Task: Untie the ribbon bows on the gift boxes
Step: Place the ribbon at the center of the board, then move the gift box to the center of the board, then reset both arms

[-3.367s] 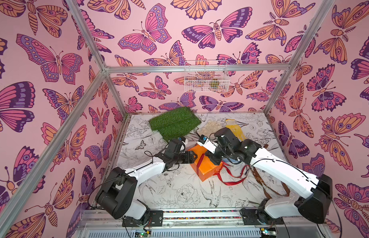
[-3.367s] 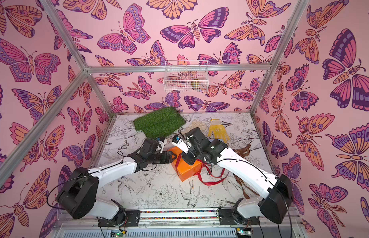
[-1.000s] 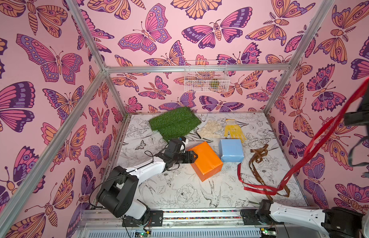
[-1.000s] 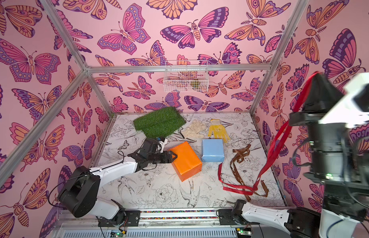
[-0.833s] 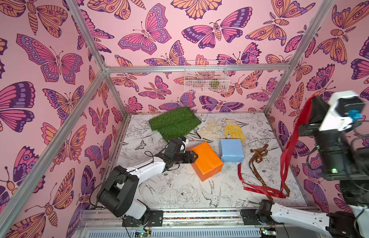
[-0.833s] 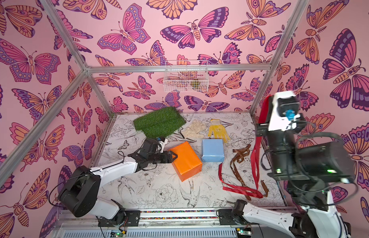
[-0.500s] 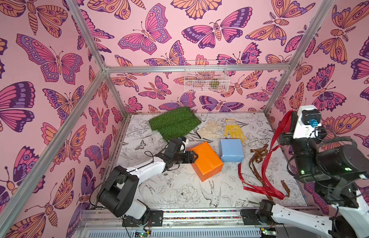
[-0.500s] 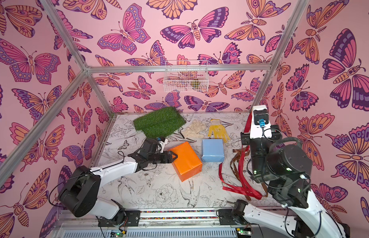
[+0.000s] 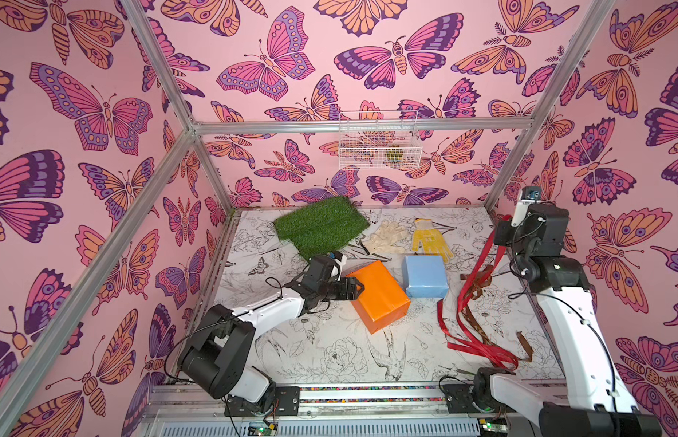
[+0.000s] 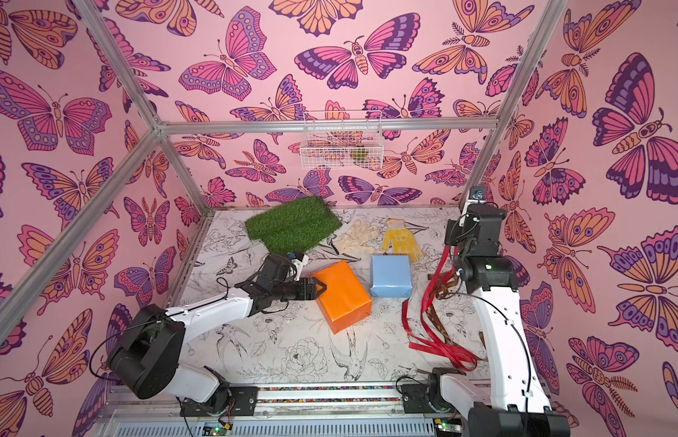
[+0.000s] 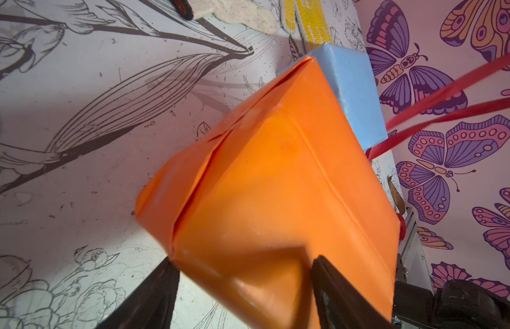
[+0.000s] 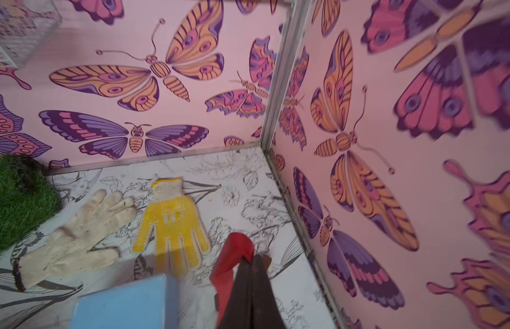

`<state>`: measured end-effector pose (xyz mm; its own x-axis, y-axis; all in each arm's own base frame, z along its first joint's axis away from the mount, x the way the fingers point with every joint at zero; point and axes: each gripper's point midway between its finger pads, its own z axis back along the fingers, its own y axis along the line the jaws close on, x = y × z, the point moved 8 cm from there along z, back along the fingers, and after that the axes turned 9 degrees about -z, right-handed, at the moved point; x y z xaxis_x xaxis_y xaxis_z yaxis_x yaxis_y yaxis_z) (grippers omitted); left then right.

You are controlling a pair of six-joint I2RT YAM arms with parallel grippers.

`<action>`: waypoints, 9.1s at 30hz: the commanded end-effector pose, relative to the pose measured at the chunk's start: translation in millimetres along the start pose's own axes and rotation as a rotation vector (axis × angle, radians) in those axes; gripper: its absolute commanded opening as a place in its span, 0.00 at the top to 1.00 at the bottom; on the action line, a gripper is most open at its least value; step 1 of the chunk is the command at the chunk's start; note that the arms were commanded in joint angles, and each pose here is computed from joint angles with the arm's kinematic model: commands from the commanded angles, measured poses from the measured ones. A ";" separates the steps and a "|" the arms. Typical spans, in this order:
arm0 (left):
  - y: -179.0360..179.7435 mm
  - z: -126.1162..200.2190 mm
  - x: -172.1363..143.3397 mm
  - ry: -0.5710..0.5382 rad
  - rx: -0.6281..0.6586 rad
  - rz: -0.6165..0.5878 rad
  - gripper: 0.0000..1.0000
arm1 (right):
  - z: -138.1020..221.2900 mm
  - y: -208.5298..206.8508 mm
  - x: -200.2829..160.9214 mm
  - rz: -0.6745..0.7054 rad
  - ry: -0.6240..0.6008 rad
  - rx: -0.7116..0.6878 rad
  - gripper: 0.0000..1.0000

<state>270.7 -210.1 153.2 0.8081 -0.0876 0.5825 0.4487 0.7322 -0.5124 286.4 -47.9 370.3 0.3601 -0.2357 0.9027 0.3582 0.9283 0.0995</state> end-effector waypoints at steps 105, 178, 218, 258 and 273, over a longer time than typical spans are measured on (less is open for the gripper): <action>-4.1 45.4 78.0 -0.101 0.124 -0.146 0.16 | -18.7 183.1 -135.2 0.083 0.718 0.638 0.40; 206.2 111.7 -16.7 -0.550 0.864 -0.216 0.00 | -120.4 15.5 -219.2 -0.039 -0.025 0.287 0.01; 205.7 117.0 -15.6 -0.585 0.982 -0.185 0.00 | -121.7 23.2 -219.3 0.001 -0.004 0.314 0.01; 203.8 116.6 -16.5 -0.593 0.966 -0.189 0.00 | -121.9 25.3 -219.2 0.012 -0.001 0.311 0.01; 204.3 111.3 -15.9 -0.551 0.943 -0.212 0.00 | -121.9 25.3 -219.2 0.012 -0.002 0.311 0.01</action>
<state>306.7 15.0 112.1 0.3510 -0.1334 0.9268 -0.0935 0.9799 0.1764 319.3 -9.9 121.4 0.3628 -0.2374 0.9011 0.0845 0.9714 0.2219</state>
